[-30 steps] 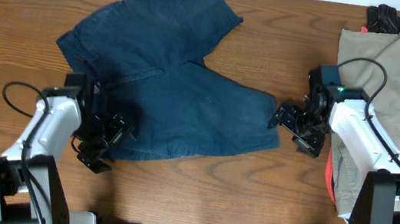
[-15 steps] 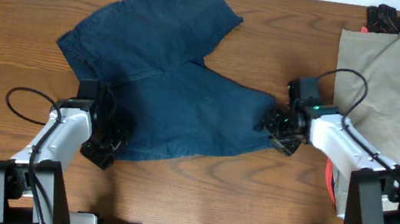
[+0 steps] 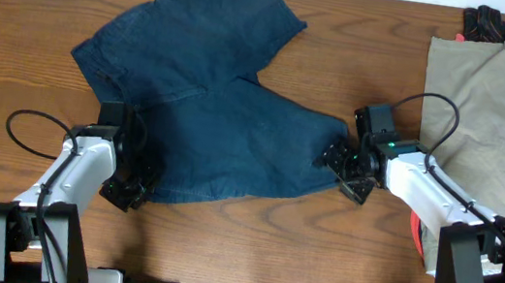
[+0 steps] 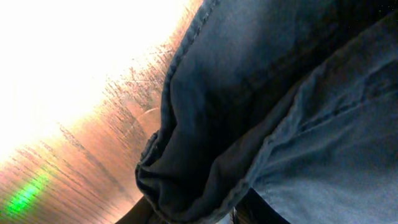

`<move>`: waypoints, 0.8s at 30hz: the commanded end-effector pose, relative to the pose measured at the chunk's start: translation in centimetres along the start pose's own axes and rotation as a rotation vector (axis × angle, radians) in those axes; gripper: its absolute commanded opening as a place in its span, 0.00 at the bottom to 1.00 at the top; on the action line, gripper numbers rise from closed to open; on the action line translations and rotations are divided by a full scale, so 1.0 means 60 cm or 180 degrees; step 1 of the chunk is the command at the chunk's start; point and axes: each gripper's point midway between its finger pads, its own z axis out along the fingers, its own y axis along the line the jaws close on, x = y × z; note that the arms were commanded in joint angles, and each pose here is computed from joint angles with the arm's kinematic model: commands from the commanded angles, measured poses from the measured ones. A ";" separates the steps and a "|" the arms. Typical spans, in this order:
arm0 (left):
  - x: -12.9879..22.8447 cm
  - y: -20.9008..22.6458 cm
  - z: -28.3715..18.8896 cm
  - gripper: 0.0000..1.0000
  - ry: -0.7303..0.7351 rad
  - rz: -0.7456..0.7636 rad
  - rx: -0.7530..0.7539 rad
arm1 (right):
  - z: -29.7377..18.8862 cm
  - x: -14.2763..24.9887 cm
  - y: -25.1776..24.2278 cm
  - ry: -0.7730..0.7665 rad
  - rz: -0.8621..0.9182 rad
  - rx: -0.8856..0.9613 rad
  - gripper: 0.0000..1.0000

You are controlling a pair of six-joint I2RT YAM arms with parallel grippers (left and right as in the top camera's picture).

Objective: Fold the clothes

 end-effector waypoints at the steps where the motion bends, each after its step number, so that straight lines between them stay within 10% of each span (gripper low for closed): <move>1: -0.002 0.007 0.001 0.29 -0.0042 0.0009 -0.0056 | 0.025 0.033 -0.062 0.0239 0.0159 0.0398 0.91; 9: -0.001 0.008 0.001 0.29 -0.0035 0.0007 -0.0067 | 0.028 -0.003 -0.036 -0.0047 0.0065 0.0205 0.76; 18: 0.006 0.013 0.001 0.08 0.0036 0.0012 -0.0097 | 0.023 -0.046 -0.052 -0.0497 -0.0043 0.0424 0.01; 24: 0.054 -0.013 -0.002 0.06 0.0488 0.0501 0.0203 | 0.010 -0.065 -0.057 -0.0507 -0.0350 0.0452 0.01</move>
